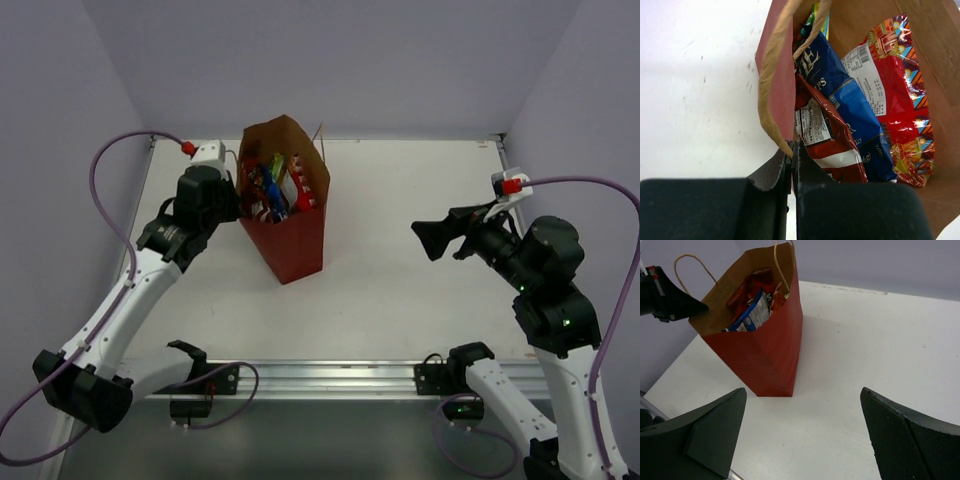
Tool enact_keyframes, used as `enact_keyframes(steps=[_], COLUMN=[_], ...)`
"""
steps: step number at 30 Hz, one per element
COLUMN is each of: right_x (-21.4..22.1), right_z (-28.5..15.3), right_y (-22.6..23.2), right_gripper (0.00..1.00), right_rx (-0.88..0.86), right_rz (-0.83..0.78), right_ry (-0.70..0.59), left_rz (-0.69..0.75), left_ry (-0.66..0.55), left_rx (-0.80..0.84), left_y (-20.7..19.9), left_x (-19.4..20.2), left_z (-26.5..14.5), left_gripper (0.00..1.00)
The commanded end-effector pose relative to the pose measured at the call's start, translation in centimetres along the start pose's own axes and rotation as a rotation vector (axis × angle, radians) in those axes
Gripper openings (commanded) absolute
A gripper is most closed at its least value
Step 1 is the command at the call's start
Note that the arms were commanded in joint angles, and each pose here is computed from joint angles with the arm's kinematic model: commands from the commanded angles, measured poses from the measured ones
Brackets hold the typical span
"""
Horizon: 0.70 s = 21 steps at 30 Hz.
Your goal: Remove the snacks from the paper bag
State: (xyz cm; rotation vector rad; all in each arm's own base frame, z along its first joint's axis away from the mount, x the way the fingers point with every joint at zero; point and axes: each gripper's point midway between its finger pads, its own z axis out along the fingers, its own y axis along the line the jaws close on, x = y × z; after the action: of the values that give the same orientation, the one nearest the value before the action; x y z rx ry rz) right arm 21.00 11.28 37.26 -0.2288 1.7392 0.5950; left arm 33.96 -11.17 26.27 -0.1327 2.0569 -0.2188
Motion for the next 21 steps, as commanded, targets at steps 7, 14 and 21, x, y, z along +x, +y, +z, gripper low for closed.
enact_keyframes(steps=[7, 14, 21], right_x=[0.3, 1.5, 0.1], right_z=[1.5, 3.7, 6.5], right_y=[1.7, 3.1, 6.1], right_gripper=[0.99, 0.99, 0.99], right_rx=[-0.117, -0.192, -0.201], right_rz=[0.016, 0.039, -0.042], right_ry=[0.048, 0.172, 0.228], left_rz=[-0.024, -0.024, 0.032], left_ry=[-0.003, -0.033, -0.059], left_rx=[-0.029, -0.054, -0.017], left_y=[3.3, 4.4, 2.9], left_x=[3.2, 3.1, 1.1], left_z=[-5.9, -7.0, -5.4], left_gripper=[0.00, 0.00, 0.00])
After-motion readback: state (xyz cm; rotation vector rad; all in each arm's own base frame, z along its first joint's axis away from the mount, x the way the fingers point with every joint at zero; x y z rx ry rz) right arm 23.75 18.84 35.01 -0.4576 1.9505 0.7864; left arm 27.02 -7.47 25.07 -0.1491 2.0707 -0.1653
